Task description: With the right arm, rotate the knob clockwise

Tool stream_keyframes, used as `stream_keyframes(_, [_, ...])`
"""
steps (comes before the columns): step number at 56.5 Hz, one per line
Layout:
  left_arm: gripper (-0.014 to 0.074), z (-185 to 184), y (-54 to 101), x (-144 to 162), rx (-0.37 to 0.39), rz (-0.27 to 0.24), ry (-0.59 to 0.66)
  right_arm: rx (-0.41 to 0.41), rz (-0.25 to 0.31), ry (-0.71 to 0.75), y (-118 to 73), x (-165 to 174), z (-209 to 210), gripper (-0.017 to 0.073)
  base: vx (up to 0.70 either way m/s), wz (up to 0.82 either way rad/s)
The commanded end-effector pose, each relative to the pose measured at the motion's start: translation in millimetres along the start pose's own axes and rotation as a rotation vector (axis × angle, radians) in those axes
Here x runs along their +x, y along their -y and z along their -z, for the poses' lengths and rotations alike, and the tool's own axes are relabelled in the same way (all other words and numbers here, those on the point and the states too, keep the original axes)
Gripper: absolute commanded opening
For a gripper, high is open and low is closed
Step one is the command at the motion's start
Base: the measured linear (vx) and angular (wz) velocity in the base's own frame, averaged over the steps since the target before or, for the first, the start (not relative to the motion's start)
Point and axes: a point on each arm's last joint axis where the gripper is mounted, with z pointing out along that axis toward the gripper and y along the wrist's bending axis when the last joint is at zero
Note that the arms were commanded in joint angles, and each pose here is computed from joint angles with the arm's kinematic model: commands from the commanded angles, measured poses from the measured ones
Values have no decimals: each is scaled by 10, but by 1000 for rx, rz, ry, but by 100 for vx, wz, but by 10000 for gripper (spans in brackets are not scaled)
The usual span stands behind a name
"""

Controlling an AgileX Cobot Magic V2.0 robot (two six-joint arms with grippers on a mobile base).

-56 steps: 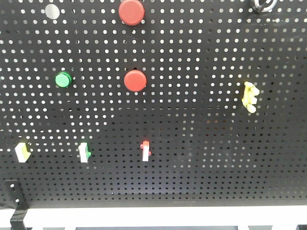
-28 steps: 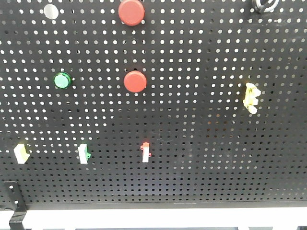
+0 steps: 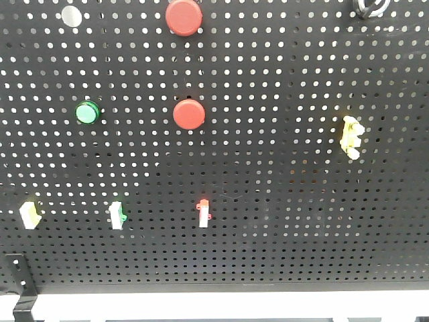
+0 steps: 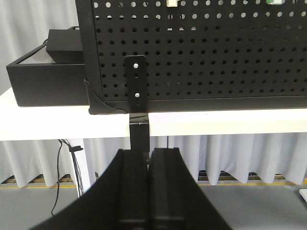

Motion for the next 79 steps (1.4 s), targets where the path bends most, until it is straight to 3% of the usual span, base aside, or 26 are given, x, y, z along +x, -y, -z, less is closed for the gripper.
stream_keyframes(1, [-6, -10, 2, 9, 4, 7, 63, 7, 2, 90, 10, -258, -17, -3, 0, 0])
stream_keyframes(79, [-6, -10, 2, 9, 4, 7, 63, 6, 6, 52, 9, -237, -70, -3, 0, 0])
